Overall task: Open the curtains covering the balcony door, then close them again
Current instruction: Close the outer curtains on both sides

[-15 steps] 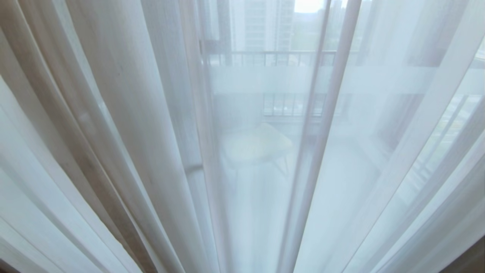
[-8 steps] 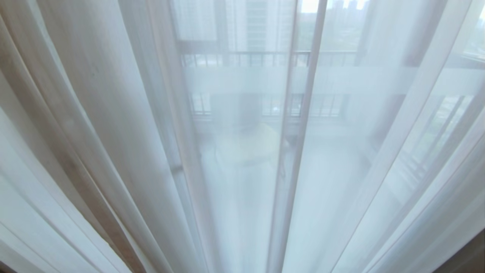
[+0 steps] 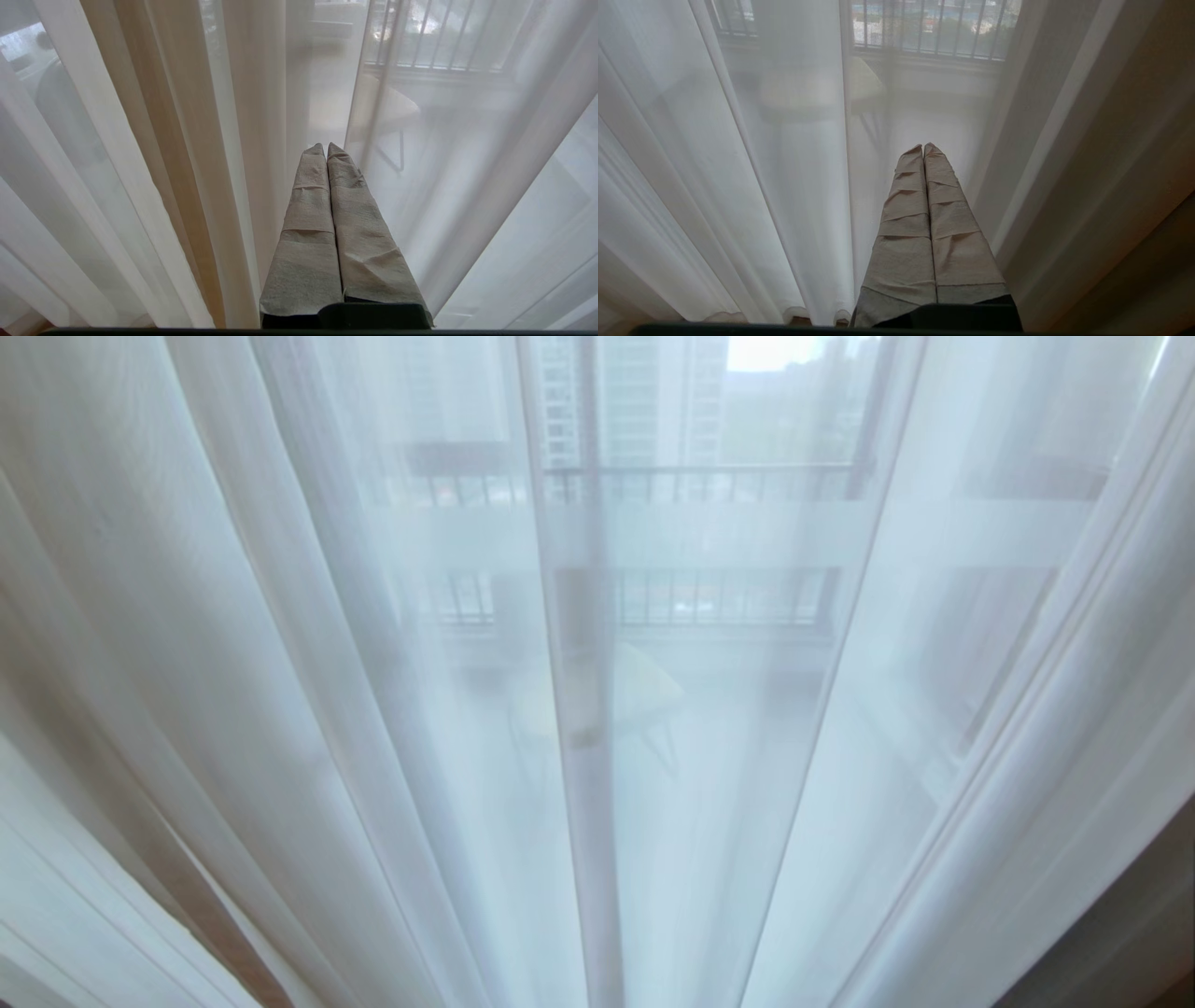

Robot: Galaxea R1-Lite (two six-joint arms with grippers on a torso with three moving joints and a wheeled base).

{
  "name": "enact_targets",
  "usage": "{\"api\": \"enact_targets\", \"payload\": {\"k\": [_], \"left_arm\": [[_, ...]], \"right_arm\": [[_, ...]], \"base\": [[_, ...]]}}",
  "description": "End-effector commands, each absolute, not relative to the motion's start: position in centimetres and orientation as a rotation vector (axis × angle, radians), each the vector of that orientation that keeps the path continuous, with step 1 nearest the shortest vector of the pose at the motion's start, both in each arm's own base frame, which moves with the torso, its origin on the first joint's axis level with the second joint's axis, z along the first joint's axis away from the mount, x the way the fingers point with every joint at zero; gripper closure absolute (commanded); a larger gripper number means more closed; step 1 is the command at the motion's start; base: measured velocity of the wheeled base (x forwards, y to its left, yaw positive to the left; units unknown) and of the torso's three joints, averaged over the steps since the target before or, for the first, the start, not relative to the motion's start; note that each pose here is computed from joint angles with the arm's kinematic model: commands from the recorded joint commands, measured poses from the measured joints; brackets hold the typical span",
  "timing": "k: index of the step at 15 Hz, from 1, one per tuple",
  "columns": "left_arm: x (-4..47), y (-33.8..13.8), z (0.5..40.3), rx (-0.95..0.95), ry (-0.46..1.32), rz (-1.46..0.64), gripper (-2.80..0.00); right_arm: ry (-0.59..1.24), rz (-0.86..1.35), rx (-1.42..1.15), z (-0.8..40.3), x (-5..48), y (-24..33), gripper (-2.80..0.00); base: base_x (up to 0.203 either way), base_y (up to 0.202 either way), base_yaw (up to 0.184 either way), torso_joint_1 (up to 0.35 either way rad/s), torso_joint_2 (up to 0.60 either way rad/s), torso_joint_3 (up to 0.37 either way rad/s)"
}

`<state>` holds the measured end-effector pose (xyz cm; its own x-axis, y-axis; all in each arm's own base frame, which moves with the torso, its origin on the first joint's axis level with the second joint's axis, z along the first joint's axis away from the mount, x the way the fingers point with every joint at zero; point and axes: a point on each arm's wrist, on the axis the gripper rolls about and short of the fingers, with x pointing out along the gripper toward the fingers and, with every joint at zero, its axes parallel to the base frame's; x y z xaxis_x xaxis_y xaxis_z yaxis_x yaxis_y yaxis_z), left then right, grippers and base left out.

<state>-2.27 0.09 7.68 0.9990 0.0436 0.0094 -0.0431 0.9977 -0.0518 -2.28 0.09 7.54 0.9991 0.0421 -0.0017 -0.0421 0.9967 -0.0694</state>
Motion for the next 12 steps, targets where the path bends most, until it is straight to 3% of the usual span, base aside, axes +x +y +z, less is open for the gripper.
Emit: {"api": "enact_targets", "payload": {"k": [1, 12], "left_arm": [[-2.27, 0.09, 7.66, -0.052, -0.010, 0.045, 0.00], [-2.27, 0.09, 7.65, -0.049, -0.009, 0.044, 0.00]], "right_arm": [[0.000, 0.045, -0.071, 7.53, -2.28, 0.09, 0.00], [0.001, 0.045, -0.072, 7.52, -2.28, 0.09, 0.00]], "base": [[0.000, -0.198, -0.001, -0.002, 0.00, 0.002], [0.000, -0.193, 0.000, 0.002, 0.00, 0.003]]}}
